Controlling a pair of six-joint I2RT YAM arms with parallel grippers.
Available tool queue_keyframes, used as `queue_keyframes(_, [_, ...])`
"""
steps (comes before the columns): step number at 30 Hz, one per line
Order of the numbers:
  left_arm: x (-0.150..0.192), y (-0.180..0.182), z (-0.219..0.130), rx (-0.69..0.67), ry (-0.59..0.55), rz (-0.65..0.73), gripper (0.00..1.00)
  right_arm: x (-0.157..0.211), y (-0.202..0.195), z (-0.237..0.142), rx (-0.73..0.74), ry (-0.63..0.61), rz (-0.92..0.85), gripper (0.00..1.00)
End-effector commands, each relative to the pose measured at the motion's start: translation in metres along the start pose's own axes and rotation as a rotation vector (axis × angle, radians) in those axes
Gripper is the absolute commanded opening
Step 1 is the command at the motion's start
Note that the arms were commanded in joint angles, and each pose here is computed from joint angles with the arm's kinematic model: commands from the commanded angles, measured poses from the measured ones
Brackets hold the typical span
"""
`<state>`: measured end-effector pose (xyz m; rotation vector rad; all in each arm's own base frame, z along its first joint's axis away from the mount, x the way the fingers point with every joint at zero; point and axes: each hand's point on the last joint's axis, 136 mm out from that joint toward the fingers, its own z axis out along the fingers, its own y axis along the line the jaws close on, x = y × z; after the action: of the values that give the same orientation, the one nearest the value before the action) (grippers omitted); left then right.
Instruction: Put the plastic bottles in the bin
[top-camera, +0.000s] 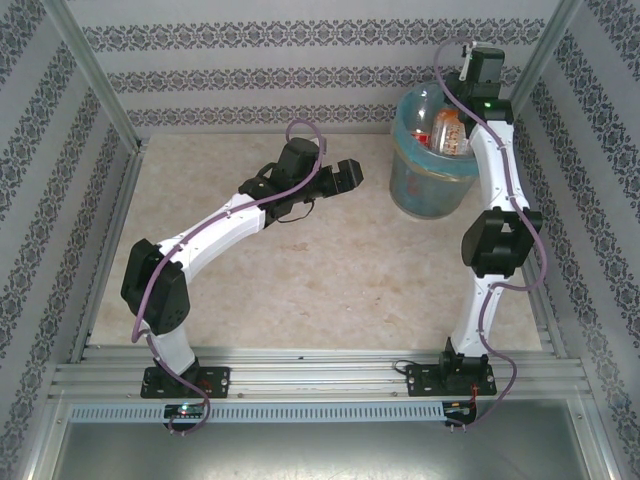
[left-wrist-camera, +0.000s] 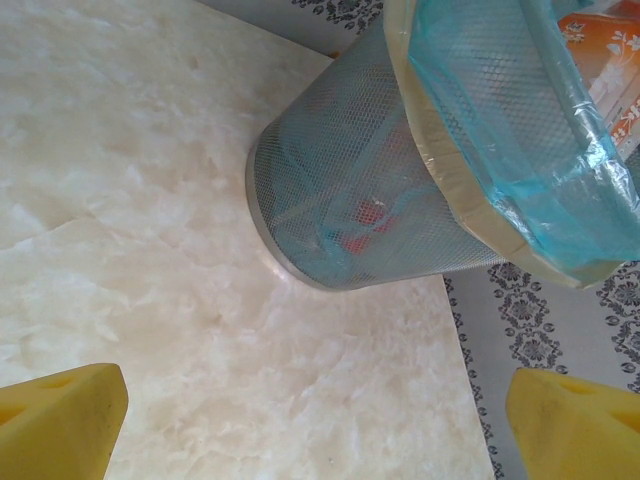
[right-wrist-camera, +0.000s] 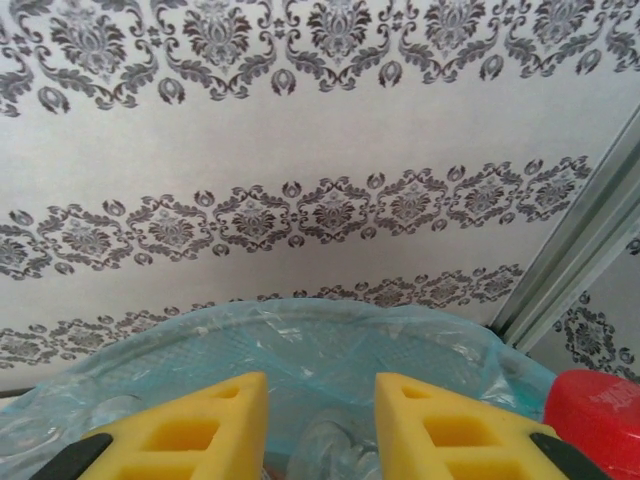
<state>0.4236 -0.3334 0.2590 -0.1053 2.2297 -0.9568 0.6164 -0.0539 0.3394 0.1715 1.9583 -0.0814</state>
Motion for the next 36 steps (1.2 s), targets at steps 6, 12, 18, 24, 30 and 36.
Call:
queue_keyframes(6, [-0.003, -0.006, -0.003, 0.014, -0.027, -0.005, 0.98, -0.027, 0.012, -0.024, -0.060, -0.053, 0.014, 0.76])
queue_keyframes(12, [-0.010, -0.008, -0.010, 0.005, -0.058, 0.024, 0.98, -0.073, 0.021, -0.066, -0.055, -0.150, -0.023, 0.97])
queue_keyframes(18, [-0.019, -0.008, -0.022, -0.012, -0.097, 0.067, 0.99, -0.103, 0.023, -0.113, -0.030, -0.225, -0.047, 0.98])
queue_keyframes(24, [-0.038, 0.004, -0.058, -0.011, -0.220, 0.196, 1.00, -0.101, 0.040, -0.164, -0.098, -0.236, -0.034, 0.98])
queue_keyframes(30, [-0.069, 0.074, -0.126, -0.149, -0.433, 0.249, 1.00, -0.063, 0.061, -0.213, -0.189, -0.256, -0.037, 0.98])
queue_keyframes(36, [-0.075, 0.156, -0.200, -0.435, -0.577, 0.302, 1.00, 0.019, 0.038, -0.239, -0.149, -0.243, 0.004, 0.98])
